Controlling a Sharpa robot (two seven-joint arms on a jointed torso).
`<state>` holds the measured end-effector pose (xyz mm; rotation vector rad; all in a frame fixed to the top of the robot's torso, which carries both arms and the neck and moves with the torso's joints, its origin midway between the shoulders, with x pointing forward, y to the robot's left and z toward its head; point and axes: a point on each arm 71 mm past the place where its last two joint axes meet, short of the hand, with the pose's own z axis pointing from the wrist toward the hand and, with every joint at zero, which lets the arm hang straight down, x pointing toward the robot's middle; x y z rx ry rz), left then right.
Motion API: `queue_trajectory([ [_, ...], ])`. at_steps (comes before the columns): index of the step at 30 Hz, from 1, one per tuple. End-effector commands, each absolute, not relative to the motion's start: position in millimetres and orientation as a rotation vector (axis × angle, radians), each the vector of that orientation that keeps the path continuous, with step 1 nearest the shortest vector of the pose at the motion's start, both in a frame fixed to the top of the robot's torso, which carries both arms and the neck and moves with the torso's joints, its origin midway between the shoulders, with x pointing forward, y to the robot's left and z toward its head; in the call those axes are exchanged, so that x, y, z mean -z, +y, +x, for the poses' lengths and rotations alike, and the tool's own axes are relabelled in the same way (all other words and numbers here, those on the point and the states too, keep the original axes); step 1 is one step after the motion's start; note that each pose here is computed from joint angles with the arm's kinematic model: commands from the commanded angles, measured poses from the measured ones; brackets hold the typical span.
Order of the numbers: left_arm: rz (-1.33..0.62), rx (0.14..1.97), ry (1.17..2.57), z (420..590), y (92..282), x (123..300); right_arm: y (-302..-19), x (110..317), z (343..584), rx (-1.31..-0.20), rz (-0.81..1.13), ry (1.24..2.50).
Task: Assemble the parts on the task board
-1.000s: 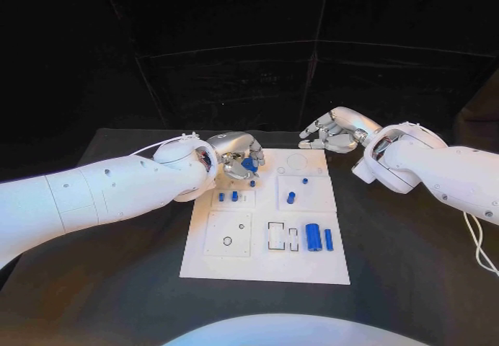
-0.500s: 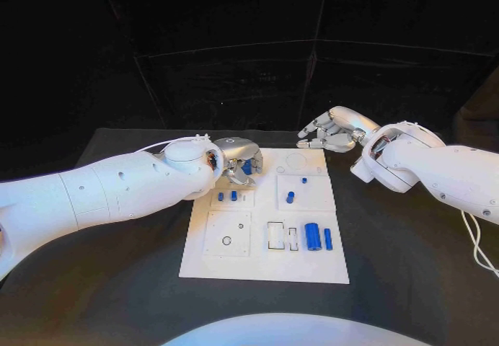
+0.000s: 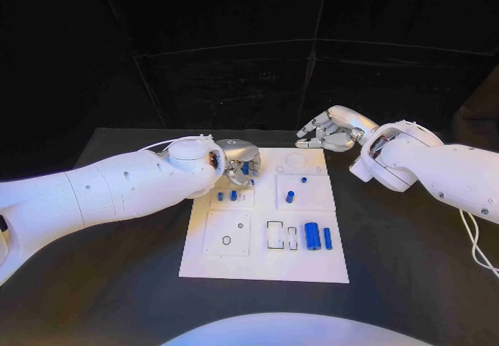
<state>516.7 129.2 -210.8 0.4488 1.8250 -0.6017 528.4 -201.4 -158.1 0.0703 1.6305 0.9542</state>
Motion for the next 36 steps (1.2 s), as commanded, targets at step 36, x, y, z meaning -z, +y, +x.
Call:
queue_trajectory([
  [36, 0.474, 0.557, 1.889, 520.0, 127.6, 223.5, -200, 156, 528, -0.965, 0.066, 1.623],
])
